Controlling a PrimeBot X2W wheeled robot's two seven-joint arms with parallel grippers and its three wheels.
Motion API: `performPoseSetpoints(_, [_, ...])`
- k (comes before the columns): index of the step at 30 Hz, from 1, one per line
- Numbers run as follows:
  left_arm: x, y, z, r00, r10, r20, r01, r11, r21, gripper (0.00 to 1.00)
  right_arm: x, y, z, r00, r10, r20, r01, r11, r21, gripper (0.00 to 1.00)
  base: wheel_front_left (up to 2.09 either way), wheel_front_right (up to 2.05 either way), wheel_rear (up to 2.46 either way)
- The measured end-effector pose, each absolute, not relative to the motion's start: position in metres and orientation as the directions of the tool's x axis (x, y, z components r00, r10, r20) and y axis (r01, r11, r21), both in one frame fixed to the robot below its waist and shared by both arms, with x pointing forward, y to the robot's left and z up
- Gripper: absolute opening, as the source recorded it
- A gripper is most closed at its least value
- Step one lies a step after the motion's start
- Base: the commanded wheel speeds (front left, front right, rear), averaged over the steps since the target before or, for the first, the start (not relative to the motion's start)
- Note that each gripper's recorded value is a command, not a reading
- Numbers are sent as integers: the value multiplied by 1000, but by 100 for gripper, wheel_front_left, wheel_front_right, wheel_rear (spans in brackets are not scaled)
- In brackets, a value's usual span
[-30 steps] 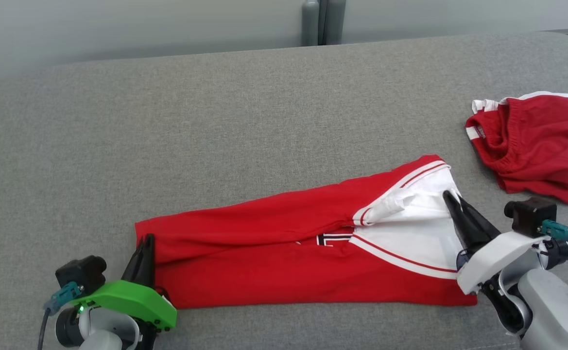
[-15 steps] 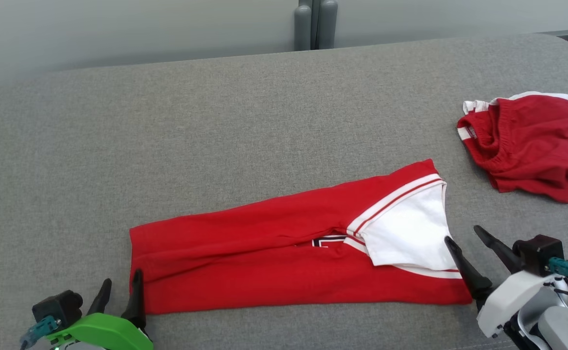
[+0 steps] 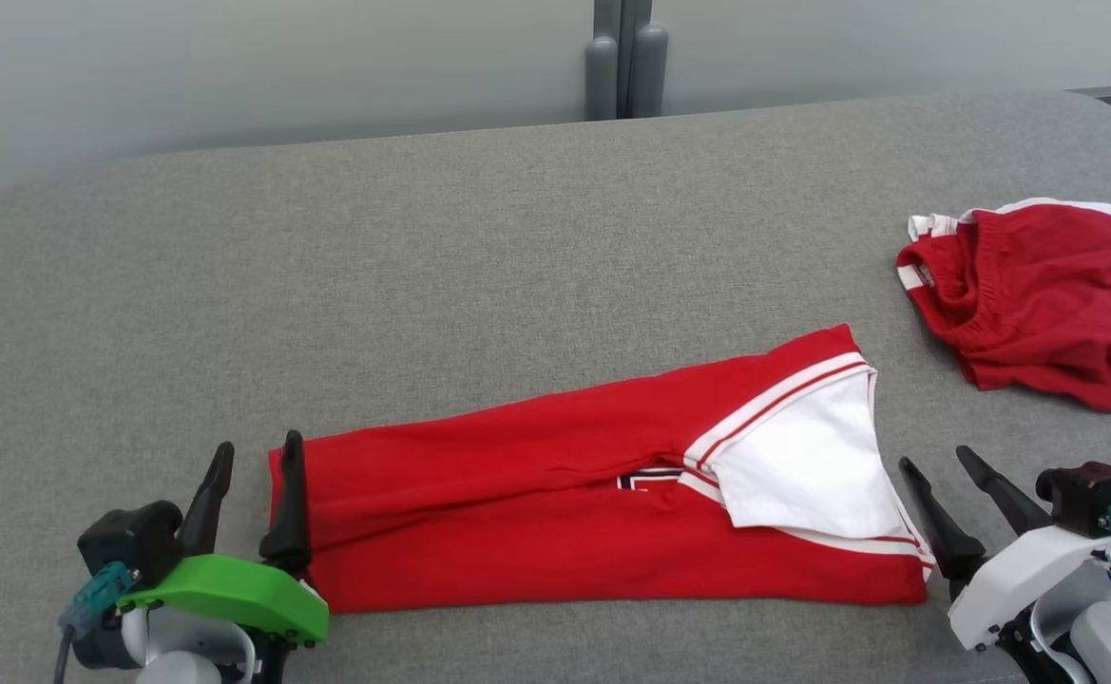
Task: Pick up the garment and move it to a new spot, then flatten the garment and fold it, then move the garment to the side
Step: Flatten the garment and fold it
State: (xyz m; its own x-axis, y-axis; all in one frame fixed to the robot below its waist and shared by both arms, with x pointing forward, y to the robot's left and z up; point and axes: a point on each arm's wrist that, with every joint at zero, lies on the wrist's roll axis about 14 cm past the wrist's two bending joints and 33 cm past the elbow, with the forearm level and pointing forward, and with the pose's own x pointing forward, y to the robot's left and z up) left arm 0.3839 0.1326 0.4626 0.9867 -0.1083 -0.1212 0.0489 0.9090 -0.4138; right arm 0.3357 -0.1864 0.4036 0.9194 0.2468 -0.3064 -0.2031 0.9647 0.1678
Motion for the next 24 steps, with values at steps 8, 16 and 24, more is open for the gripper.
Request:
performPoseSetpoints(8, [380,132,475,993,-86,-81,44,906,-421,100,349,-172,390,891,252,-378,-154,950,272,100,0,0,0])
performPoseSetpoints(16, [377,146,479,997,-30,-68,-2,908,-419,100,357,-170,368,841,251,-479,-102,944,315,100,0,0,0])
performPoseSetpoints(24, [372,166,477,997,34,-72,-61,909,-412,100,371,-144,362,803,311,-509,-141,928,344,100,0,0,0])
